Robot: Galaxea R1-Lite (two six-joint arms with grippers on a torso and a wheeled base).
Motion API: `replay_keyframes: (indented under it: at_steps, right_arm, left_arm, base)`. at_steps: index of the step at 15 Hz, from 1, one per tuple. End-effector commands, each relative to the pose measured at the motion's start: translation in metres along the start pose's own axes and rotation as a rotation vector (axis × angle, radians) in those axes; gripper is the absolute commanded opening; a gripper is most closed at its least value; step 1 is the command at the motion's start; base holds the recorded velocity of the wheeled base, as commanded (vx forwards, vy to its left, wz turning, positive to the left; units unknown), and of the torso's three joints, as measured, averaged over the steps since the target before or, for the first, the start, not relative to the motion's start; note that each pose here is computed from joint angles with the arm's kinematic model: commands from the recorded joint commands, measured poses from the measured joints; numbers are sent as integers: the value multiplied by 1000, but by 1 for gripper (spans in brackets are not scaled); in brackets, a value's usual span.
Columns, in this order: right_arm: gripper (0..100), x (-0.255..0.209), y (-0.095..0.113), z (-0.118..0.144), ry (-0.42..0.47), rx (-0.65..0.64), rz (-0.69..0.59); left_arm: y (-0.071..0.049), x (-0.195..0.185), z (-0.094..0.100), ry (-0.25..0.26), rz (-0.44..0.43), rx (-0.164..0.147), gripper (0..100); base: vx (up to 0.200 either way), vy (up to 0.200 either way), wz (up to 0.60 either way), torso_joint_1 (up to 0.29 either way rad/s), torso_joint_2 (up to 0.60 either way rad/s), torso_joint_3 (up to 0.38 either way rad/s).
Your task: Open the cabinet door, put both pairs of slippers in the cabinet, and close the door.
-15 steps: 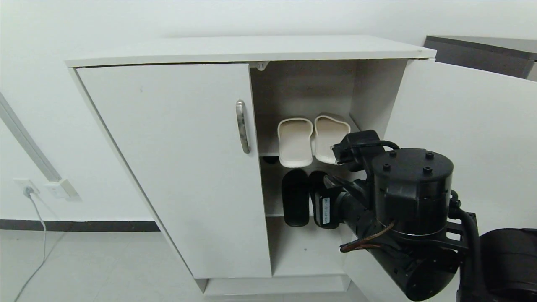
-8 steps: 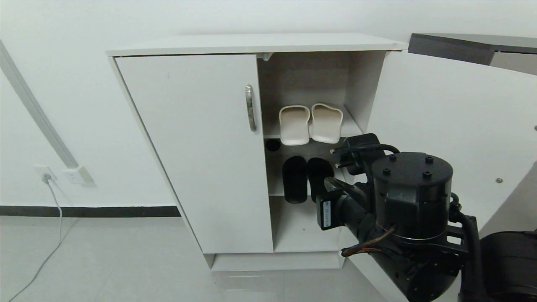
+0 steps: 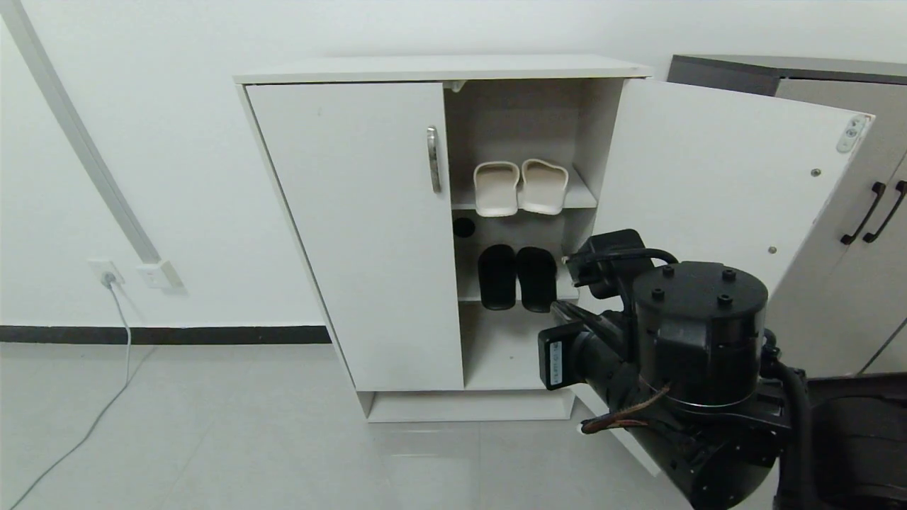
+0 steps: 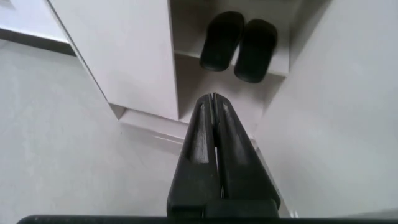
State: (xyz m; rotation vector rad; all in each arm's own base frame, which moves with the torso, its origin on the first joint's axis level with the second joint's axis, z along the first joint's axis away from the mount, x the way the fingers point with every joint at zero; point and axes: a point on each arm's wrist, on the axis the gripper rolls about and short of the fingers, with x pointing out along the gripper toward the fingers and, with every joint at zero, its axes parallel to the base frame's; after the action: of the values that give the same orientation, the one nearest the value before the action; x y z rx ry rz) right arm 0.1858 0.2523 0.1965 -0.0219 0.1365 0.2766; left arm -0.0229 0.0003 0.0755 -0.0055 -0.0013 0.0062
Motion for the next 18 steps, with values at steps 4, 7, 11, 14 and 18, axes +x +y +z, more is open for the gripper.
replay_keyframes:
  at_steps: [4,7,11,14,18]
  right_arm:
    - [0,1,0,-3,8,-5,-2]
    - [0,1,0,-3,8,-5,-2]
    - [0,1,0,-5,15,-12,-3]
    - [0,1,0,-5,15,-12,-1]
    - [0,1,0,-6,16,-13,-1]
  left_arm:
    - [0,0,0,1,0,-1,0]
    - [0,0,0,1,0,-1,0]
    - [0,0,0,1,0,-1,0]
    - [0,0,0,1,0,-1,0]
    - [0,0,0,1,0,-1,0]
  base:
    - [0,0,0,0,0,0]
    - [0,0,0,0,0,0]
    - [0,0,0,0,0,0]
    - [0,0,0,0,0,0]
    - [0,0,0,5,-138,-234]
